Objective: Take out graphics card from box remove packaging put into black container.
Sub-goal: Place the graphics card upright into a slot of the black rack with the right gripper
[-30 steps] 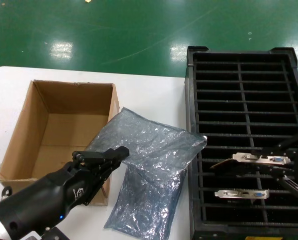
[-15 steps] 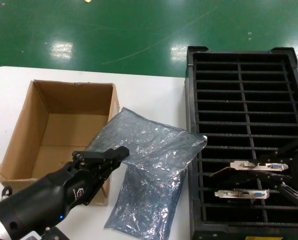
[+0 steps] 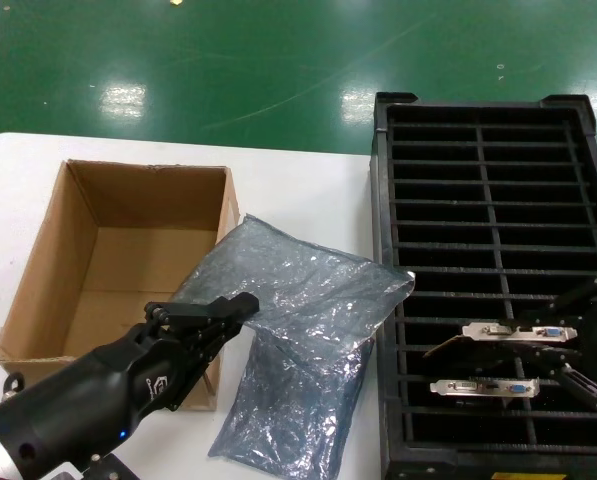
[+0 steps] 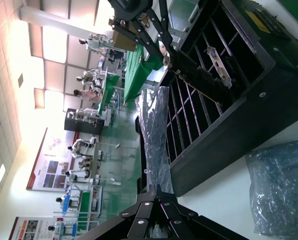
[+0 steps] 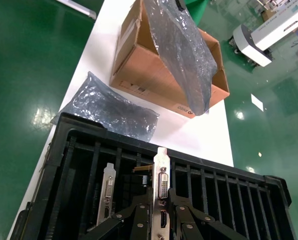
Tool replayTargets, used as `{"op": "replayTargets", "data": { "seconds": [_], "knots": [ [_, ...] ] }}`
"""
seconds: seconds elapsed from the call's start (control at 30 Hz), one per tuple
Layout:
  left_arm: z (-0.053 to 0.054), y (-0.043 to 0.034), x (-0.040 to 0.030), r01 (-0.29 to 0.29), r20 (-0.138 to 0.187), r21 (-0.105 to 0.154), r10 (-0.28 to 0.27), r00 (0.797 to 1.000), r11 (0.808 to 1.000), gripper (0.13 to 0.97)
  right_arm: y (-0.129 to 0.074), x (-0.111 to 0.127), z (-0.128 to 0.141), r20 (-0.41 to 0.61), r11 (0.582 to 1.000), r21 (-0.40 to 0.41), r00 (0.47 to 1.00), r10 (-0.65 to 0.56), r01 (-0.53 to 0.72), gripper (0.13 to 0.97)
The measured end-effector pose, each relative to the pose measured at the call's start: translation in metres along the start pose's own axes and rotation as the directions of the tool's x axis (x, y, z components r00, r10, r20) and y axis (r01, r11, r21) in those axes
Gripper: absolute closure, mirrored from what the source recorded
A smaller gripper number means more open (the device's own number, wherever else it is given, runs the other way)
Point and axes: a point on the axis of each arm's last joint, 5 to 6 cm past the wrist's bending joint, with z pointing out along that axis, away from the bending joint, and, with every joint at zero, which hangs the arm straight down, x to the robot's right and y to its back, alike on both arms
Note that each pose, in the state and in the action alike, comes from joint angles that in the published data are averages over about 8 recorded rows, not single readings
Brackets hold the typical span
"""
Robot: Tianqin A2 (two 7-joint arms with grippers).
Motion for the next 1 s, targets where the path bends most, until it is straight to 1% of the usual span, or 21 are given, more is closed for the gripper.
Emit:
{"op": "replayTargets", "data": {
  "seconds": [1.0],
  "knots": [
    [0.000, 0.0000, 0.0000, 0.000, 0.000, 0.000, 0.000, 1.000, 1.000, 0.958, 0.002, -0.001, 0.041, 0.036, 0.999, -0.020, 0.998, -0.044, 0.045, 0.900]
  ]
}}
